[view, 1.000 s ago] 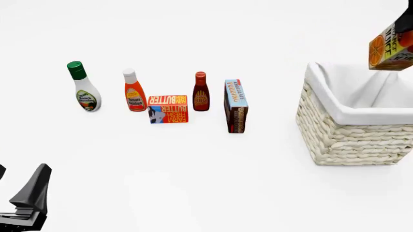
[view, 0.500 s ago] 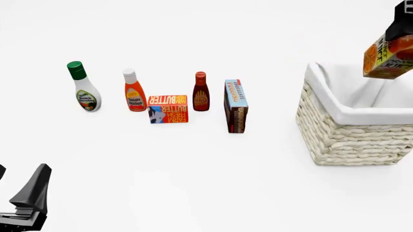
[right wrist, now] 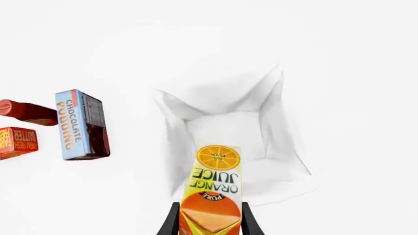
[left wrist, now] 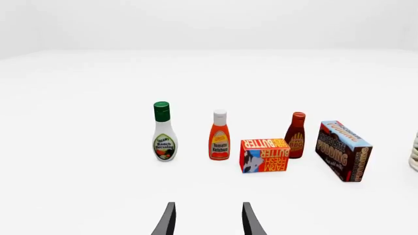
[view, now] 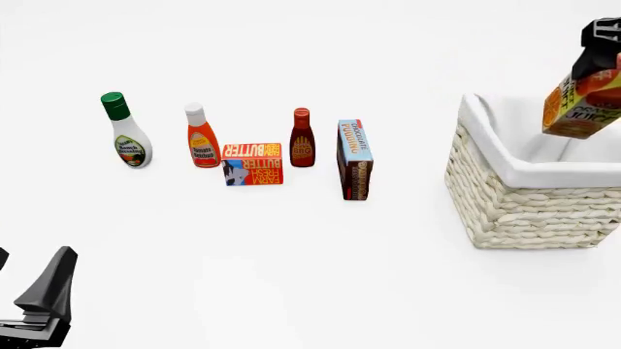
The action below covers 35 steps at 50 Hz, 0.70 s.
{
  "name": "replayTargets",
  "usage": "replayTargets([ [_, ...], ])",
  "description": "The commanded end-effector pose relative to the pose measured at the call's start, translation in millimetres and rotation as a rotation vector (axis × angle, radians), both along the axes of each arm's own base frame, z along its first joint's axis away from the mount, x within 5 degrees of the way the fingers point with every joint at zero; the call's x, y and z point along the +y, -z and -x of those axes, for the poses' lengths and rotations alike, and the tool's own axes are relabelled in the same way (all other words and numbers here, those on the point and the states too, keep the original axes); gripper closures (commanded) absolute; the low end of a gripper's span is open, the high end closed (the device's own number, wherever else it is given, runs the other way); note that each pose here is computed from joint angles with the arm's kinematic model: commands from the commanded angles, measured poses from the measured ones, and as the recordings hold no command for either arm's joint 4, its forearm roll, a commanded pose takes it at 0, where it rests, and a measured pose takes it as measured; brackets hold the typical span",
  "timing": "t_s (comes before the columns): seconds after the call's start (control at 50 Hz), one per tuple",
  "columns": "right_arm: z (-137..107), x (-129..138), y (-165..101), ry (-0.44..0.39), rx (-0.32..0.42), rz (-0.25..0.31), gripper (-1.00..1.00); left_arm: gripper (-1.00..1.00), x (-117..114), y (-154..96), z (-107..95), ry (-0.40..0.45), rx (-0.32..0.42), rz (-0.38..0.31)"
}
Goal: Pick the orange juice and place it in the basket.
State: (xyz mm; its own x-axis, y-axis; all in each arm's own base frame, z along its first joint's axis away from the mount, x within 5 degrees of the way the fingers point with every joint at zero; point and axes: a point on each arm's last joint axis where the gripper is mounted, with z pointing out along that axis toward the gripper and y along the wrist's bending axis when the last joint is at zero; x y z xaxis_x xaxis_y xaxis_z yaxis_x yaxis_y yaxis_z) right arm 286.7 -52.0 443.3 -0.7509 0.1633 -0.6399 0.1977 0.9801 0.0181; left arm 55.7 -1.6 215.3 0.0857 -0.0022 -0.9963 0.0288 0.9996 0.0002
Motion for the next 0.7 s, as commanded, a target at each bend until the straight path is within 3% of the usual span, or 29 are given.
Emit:
replayTargets([
  [0.02, -10, -5, 10, 0.037, 0.03, -0.027, 1.0, -1.0, 0, 1, 0, -0.006, -0.001, 0.0],
  [0.7, -36, -25, 27, 0.071, 0.079, -0.027, 1.0, -1.0, 0, 1, 0, -0.006, -0.001, 0.0],
])
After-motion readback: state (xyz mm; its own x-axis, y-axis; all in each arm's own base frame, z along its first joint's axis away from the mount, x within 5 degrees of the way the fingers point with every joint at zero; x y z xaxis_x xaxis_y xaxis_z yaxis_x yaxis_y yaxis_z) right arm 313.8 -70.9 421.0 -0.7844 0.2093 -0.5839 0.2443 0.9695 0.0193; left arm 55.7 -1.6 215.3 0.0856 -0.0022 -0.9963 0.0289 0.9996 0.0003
